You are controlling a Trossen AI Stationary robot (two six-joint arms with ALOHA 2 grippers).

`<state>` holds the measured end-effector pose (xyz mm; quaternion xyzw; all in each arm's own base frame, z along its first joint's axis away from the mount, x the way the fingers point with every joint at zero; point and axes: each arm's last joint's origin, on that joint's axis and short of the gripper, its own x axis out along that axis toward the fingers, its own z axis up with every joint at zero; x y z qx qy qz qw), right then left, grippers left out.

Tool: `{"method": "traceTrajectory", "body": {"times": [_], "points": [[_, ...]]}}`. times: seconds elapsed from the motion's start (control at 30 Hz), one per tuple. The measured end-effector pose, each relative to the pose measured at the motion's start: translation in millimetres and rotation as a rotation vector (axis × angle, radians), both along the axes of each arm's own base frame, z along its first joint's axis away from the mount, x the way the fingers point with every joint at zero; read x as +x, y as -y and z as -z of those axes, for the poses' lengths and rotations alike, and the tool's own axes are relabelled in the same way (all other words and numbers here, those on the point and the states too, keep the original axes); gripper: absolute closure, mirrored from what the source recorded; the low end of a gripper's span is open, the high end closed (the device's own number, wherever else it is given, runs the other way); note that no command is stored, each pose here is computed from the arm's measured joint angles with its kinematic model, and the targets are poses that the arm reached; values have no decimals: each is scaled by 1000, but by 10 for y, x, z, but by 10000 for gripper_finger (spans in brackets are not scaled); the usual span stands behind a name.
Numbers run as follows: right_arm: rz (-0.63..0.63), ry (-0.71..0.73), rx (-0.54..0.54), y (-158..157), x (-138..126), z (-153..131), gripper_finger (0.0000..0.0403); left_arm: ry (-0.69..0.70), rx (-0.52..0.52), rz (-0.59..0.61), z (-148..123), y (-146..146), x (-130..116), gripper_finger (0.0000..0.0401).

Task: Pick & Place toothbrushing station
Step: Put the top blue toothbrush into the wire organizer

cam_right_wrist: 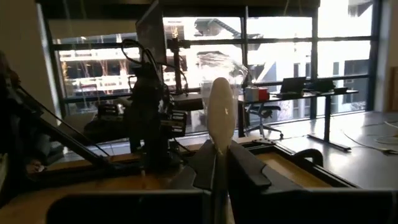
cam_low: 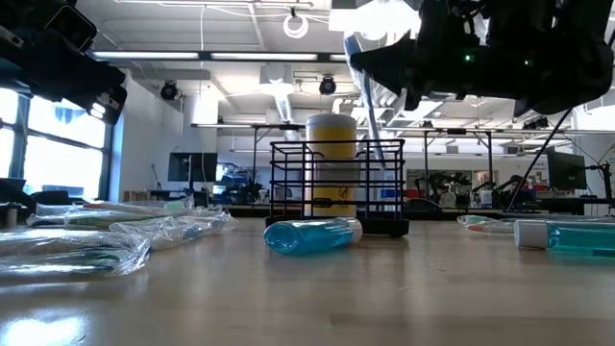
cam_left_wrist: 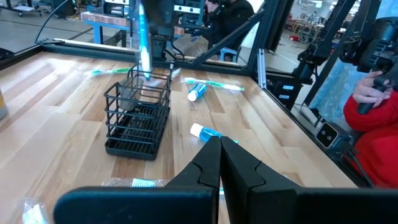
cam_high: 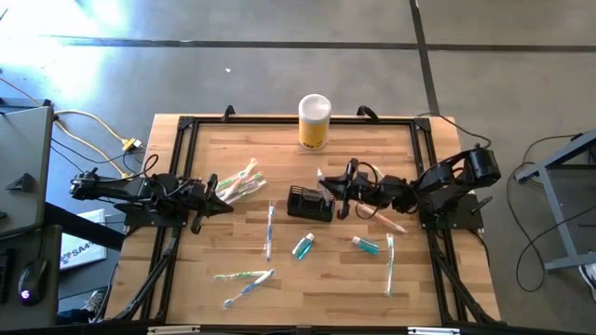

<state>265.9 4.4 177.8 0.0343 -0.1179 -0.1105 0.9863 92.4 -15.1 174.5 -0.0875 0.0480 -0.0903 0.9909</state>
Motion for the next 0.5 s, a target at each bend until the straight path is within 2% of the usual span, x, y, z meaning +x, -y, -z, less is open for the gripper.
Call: {"method": "traceTrajectory", "body": {"times": [0.23, 0.5], "points": [[70, -85, 11, 20, 10, 80, 393, 0, 0, 0, 0, 0, 0, 401], [61, -93, 28, 11, 12, 93, 388, -1, 0, 0, 1, 0, 0, 401]]}}
